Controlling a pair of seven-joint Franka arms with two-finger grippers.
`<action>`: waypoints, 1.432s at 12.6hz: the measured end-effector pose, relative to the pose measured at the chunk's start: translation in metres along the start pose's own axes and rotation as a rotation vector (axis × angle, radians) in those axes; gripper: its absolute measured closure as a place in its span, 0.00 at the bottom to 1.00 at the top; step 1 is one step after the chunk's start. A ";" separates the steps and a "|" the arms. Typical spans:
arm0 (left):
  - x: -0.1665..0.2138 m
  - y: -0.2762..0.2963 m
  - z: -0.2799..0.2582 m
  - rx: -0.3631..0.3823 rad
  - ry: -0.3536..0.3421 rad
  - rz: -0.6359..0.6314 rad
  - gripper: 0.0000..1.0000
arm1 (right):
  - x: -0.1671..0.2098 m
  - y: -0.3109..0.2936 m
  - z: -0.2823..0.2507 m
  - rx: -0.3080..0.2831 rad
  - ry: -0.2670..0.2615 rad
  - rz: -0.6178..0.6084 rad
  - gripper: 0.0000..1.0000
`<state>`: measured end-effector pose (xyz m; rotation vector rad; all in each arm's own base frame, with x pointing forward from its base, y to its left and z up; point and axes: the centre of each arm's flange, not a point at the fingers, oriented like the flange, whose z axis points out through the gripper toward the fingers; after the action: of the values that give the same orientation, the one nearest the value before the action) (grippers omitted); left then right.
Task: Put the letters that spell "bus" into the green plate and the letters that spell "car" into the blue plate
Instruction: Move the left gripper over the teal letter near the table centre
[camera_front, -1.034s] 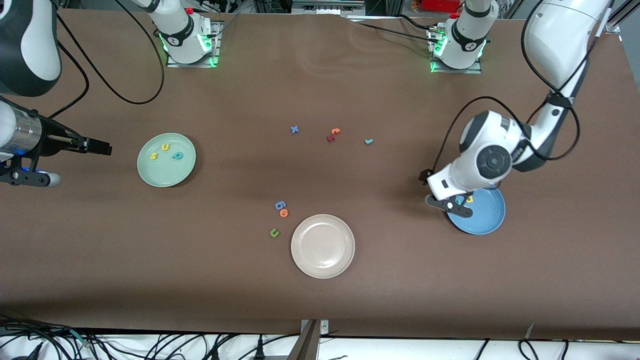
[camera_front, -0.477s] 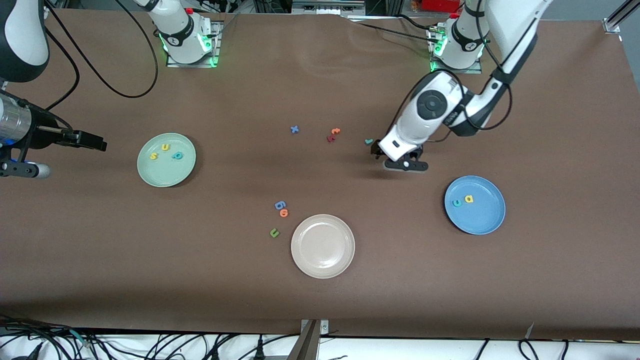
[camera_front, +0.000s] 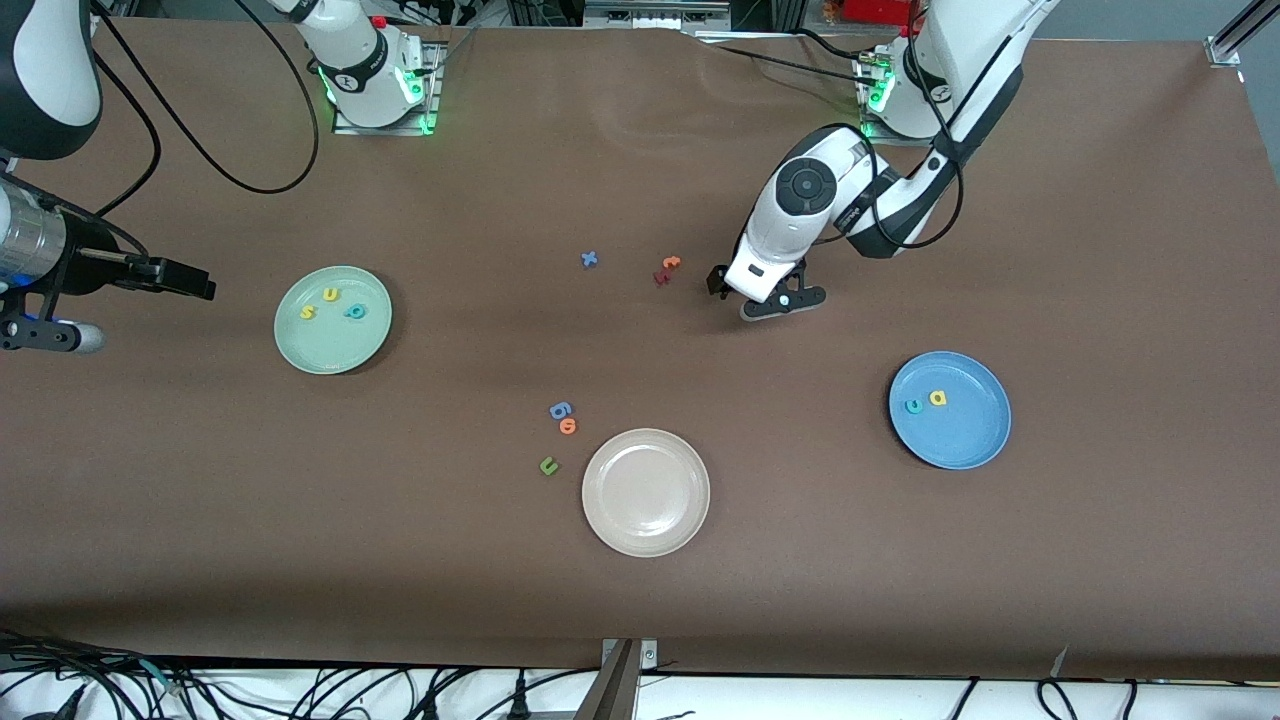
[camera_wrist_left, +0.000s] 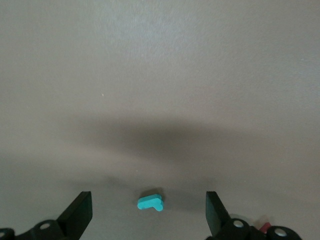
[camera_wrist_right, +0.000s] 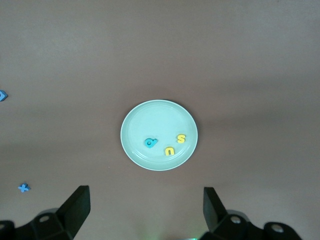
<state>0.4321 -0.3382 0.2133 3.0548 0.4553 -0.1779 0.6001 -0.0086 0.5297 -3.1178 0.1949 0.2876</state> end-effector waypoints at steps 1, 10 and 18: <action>-0.001 0.001 0.003 -0.004 -0.003 -0.023 0.00 | 0.000 -0.001 0.000 0.000 0.000 -0.001 0.00; -0.030 0.008 0.035 -0.015 -0.032 -0.061 0.13 | 0.000 -0.002 0.001 0.000 -0.003 -0.004 0.00; -0.039 0.002 0.044 -0.032 -0.034 -0.075 0.36 | 0.000 -0.002 0.001 0.000 -0.003 -0.004 0.00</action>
<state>0.3908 -0.3544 0.1744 3.0005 0.5646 -0.2225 0.5997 -0.0063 0.5286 -3.1175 0.1887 0.2931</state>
